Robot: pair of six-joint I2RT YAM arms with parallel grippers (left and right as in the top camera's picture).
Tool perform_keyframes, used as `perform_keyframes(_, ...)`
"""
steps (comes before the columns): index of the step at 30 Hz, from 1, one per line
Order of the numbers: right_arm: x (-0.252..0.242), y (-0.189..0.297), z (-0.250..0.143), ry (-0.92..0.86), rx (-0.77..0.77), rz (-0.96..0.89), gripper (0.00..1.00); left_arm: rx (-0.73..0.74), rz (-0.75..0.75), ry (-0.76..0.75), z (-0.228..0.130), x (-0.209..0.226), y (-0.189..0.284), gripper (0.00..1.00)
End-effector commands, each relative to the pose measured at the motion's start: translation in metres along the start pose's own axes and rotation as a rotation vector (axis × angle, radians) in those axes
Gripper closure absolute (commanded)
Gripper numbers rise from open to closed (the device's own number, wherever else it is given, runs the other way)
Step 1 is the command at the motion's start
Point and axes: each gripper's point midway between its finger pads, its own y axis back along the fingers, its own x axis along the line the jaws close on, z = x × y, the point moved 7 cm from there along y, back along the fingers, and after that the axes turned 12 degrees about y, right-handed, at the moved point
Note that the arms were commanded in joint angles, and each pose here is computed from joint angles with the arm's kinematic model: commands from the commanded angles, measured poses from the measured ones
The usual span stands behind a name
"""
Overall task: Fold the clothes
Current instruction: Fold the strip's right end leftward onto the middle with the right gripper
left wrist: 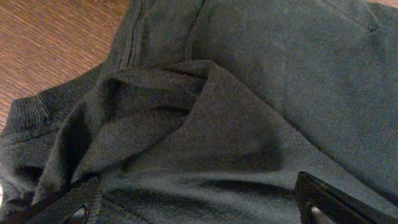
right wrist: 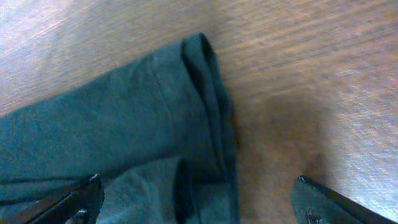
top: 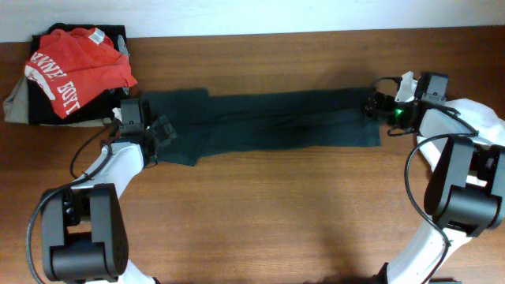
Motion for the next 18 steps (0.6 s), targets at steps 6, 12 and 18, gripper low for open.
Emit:
perform_keyframes(6,0.030,-0.031,-0.024,-0.016,0.134,-0.032,0.68,-0.026,-0.002,0.002,0.008,-0.001,0.007,0.01)
perform_keyframes(12,0.011,0.035,0.021,-0.094,0.241,-0.426,0.96,-0.024,-0.001,0.002,0.008,0.000,0.007,0.01)
perform_keyframes(18,0.110,0.074,0.046,0.006,0.270,-0.244,0.96,0.002,-0.043,0.002,0.005,-0.005,0.007,0.01)
